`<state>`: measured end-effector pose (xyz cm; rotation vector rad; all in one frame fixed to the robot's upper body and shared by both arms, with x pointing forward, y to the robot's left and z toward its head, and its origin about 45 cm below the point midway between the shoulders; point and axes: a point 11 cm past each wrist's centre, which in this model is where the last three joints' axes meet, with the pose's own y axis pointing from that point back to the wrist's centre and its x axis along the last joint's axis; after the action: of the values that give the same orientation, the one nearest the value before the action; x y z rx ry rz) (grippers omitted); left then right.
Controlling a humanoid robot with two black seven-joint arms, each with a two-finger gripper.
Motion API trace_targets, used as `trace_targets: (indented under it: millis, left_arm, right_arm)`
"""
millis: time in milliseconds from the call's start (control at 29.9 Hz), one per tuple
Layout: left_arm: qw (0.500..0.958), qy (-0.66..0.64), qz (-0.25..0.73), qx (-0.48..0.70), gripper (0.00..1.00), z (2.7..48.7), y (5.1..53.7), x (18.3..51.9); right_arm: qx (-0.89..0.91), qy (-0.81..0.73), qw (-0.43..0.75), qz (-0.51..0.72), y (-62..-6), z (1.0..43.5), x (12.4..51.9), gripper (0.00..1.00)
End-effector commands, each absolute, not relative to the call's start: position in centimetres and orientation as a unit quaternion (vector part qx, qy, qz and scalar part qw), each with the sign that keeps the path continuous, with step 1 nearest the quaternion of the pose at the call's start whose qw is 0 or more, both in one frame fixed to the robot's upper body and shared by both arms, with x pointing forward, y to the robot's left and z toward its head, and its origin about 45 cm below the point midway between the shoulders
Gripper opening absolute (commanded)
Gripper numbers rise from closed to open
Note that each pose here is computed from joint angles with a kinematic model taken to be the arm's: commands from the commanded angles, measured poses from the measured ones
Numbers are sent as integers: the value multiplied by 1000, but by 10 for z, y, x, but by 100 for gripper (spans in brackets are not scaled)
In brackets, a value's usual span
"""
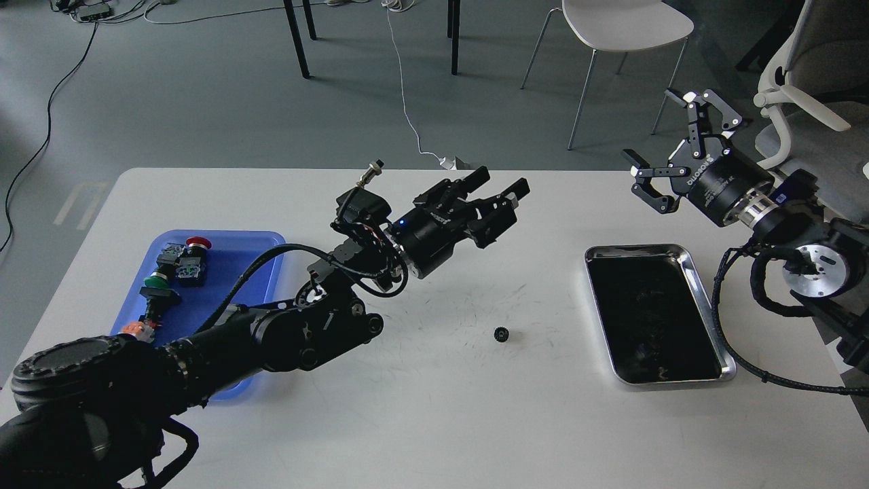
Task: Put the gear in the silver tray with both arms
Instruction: 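Open the left gripper to set the gear down, then withdraw, then reach the right gripper down toward the gear on the table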
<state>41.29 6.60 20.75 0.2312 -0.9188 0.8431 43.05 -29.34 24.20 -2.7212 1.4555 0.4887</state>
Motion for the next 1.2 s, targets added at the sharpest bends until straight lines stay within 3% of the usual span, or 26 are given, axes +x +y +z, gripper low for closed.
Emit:
trace_targets:
  millis: [0, 268, 502, 703, 1171]
  left_arm:
    - [783, -365, 491, 111, 84, 233, 130, 451]
    - [727, -224, 643, 89, 86, 264, 265, 484]
    - [763, -61, 644, -19, 86, 287, 327, 487]
    - [785, 39, 615, -61, 87, 265, 346, 474]
    - [783, 44, 617, -65, 90, 259, 350, 472]
  right_arm:
    - [-907, 391, -116, 106, -245, 234, 430, 97]
    - [-914, 158, -359, -102, -144, 240, 406, 96]
    - [-828, -7, -512, -226, -116, 240, 375, 96]
    - [-771, -89, -573, -263, -114, 217, 355, 96]
    - [-738, -96, -609, -276, -133, 190, 357, 94]
